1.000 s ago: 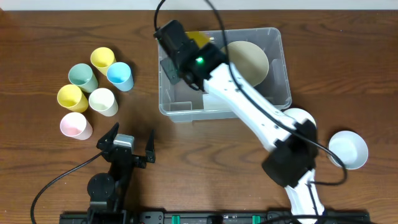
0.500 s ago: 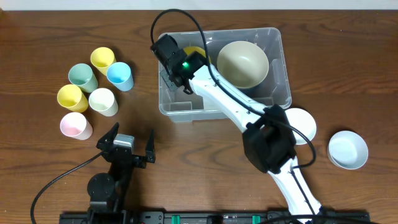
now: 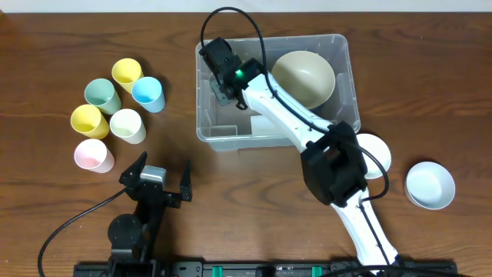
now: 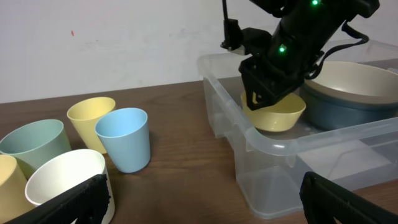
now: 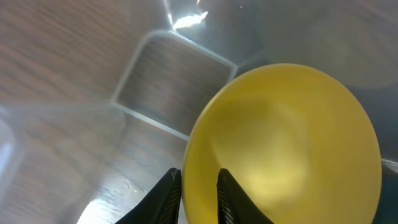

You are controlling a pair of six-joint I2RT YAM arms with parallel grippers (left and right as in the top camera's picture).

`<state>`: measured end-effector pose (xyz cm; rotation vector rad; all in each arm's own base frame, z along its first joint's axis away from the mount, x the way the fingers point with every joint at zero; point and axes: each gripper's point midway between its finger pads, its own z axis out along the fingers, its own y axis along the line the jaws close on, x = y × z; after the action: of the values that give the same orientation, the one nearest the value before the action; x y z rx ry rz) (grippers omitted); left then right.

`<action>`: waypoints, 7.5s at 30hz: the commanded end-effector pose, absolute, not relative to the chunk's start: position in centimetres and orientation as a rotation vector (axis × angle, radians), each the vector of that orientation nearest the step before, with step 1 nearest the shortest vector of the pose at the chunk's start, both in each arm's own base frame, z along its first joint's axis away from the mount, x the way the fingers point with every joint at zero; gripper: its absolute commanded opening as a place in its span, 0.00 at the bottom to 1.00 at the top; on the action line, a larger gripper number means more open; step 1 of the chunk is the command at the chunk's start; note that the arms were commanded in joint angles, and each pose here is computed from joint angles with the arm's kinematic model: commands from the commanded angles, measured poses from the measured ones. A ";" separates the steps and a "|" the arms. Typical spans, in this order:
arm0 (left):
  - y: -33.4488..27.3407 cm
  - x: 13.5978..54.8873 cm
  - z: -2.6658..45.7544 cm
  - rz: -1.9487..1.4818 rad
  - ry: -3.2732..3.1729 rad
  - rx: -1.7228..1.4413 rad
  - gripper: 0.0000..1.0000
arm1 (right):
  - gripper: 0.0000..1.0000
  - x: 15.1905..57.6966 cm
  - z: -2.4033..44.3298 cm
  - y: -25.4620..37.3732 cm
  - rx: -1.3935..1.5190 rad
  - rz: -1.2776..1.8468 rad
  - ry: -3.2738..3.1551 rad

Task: Pack container
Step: 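Carry the yellow bowl into the container's left side and release, then move the right gripper to the white bowl and grasp its rim, then lift the white bowl with the right gripper and carry it over the container, then lower the white bowl into the yellow bowl and open the right gripper, then move the right gripper to the second white bowl and grasp its rim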

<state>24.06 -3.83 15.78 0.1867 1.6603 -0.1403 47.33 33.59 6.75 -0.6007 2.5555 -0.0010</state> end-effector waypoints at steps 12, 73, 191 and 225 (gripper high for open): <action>-4.0 24.1 14.2 -0.156 1.697 0.189 0.98 | 0.49 42.3 30.6 31.3 -0.585 0.261 2.287; -4.0 24.1 14.2 -0.155 1.697 0.189 0.98 | 0.75 28.7 3.1 -3.8 0.844 -0.059 3.070; -4.0 24.1 14.2 -0.156 1.697 0.189 0.98 | 0.61 47.8 14.2 26.3 -0.063 0.167 2.474; -4.0 24.1 14.2 -0.155 1.697 0.189 0.98 | 0.73 24.0 25.4 -11.0 1.360 -0.295 2.582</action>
<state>24.06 -3.83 15.79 0.1867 1.6599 -0.1403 25.25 -9.75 27.02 1.2187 2.5974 -0.2529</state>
